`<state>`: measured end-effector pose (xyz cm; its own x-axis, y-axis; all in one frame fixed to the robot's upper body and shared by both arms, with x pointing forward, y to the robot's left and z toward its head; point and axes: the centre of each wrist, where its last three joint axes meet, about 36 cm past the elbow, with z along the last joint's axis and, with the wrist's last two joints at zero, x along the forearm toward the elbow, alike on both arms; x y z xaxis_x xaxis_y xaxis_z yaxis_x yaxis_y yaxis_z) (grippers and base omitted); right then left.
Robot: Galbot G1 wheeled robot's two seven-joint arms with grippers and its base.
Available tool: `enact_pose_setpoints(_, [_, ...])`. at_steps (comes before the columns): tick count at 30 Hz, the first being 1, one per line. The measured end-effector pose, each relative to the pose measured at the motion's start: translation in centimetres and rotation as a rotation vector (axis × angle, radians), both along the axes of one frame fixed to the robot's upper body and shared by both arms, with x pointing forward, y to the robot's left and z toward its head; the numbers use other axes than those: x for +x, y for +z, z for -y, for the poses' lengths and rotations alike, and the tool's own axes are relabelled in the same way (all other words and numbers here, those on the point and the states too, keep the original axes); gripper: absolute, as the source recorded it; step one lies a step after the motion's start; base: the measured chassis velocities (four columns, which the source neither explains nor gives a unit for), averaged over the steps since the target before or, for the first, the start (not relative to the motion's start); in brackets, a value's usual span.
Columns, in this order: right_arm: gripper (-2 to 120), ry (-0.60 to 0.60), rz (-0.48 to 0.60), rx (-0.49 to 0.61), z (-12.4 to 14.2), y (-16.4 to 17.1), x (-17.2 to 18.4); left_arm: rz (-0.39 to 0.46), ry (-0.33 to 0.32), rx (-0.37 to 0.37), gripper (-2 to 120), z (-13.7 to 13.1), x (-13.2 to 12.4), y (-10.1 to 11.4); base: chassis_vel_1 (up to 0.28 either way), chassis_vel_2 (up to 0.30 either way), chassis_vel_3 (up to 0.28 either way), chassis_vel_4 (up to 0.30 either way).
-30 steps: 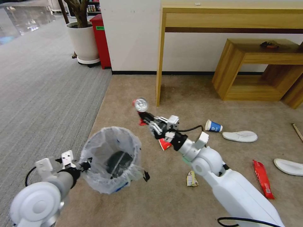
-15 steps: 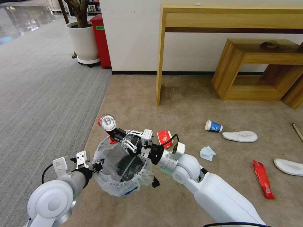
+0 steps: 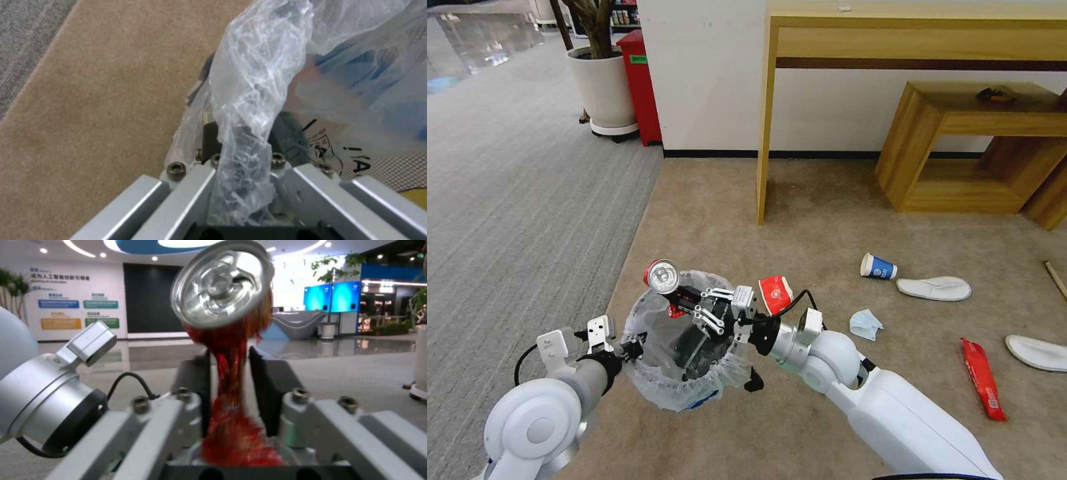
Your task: Pick up the trash bin and place the garbage on the floor into it.
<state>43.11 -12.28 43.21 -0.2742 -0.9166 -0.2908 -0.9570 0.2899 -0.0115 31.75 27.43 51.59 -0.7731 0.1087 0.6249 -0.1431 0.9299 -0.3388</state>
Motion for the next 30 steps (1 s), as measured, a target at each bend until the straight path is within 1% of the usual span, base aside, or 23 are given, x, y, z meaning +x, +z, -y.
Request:
enact_pose_setpoints(2, [29,-0.001,0.0,-0.001,0.0,0.0,0.0,0.0,0.0,0.001,0,0.0,0.0,0.0,0.0,0.0,0.0,0.0])
enact_pose_setpoints(4, [42,-0.003,0.0,-0.002,0.1,0.1,0.0,0.001,0.001,0.003,0,0.0,0.0,0.0,0.0,0.0,0.0,0.0])
enact_pose_setpoints(5, [42,-0.003,0.0,-0.002,0.1,0.1,0.0,0.001,0.001,0.003,0,0.0,0.0,0.0,0.0,0.0,0.0,0.0])
enact_pose_setpoints(6, [47,-0.005,0.0,-0.005,0.3,0.1,-0.1,0.003,0.002,0.005,0,-0.1,-0.1,0.1,0.0,0.0,0.0,0.0])
enact_pose_setpoints(7, [48,-0.006,0.0,-0.006,0.3,0.1,-0.1,0.004,0.002,0.006,0,-0.1,-0.1,0.1,0.0,0.0,0.0,0.0])
enact_pose_setpoints(8, [58,-0.009,0.0,-0.008,0.4,0.2,-0.1,0.007,0.002,0.008,0,-0.2,-0.2,0.2,0.0,0.0,0.0,0.0])
enact_pose_setpoints(9, [63,-0.014,0.0,-0.01,0.5,0.2,-0.1,0.009,0.001,0.01,0,-0.2,-0.2,0.3,0.0,0.0,0.0,0.0])
enact_pose_setpoints(10, [63,-0.014,0.0,-0.01,0.5,0.2,-0.1,0.009,0.001,0.01,0,-0.2,-0.2,0.3,0.0,0.0,0.0,0.0])
enact_pose_setpoints(12, [73,-0.024,0.001,-0.013,0.8,0.3,0.0,0.012,0.0,0.012,0,-0.3,-0.4,0.5,0.0,0.0,0.0,0.0])
enact_pose_setpoints(14, [75,-0.032,0.002,-0.016,0.9,0.5,0.1,0.014,-0.001,0.014,0,-0.3,-0.5,0.6,0.0,0.0,0.0,0.0])
enact_pose_setpoints(15, [83,-0.042,0.005,-0.02,1.1,0.7,0.3,0.017,-0.003,0.014,0,-0.3,-0.7,0.8,0.0,0.0,0.0,0.0])
enact_pose_setpoints(16, [86,-0.048,0.007,-0.022,1.2,0.9,0.4,0.02,-0.005,0.014,0,-0.3,-0.8,0.9,0.0,0.0,0.0,0.0])
enact_pose_setpoints(17, [86,-0.048,0.007,-0.022,1.2,0.9,0.4,0.02,-0.005,0.014,0,-0.3,-0.8,0.9,0.0,0.0,0.0,0.0])
enact_pose_setpoints(19, [97,-0.062,0.009,-0.029,1.4,1.1,0.7,0.026,-0.009,0.013,0,-0.2,-1.1,1.2,0.0,0.0,0.0,0.0])
enact_pose_setpoints(21, [100,-0.069,0.012,-0.03,1.6,1.3,0.8,0.027,-0.008,0.016,0,-0.3,-1.2,1.3,0.0,0.0,0.0,0.0])
enact_pose_setpoints(26, [100,-0.082,0.024,-0.036,2.4,1.9,0.7,0.03,-0.001,0.021,0,-0.5,-1.1,1.3,0.0,0.0,0.0,0.0])
enact_pose_setpoints(28, [100,-0.108,0.024,-0.033,3.2,2.4,0.4,0.028,0.005,0.023,0,-0.7,-1.0,1.2,0.0,0.0,0.0,0.0])
enact_pose_setpoints(29, [100,-0.147,0.015,-0.038,3.8,2.8,0.1,0.029,0.01,0.023,0,-0.8,-0.9,1.2,0.0,0.0,0.0,0.0])
enact_pose_setpoints(30, [100,-0.147,0.015,-0.038,3.8,2.8,0.1,0.029,0.01,0.023,0,-0.8,-0.9,1.2,0.0,0.0,0.0,0.0])
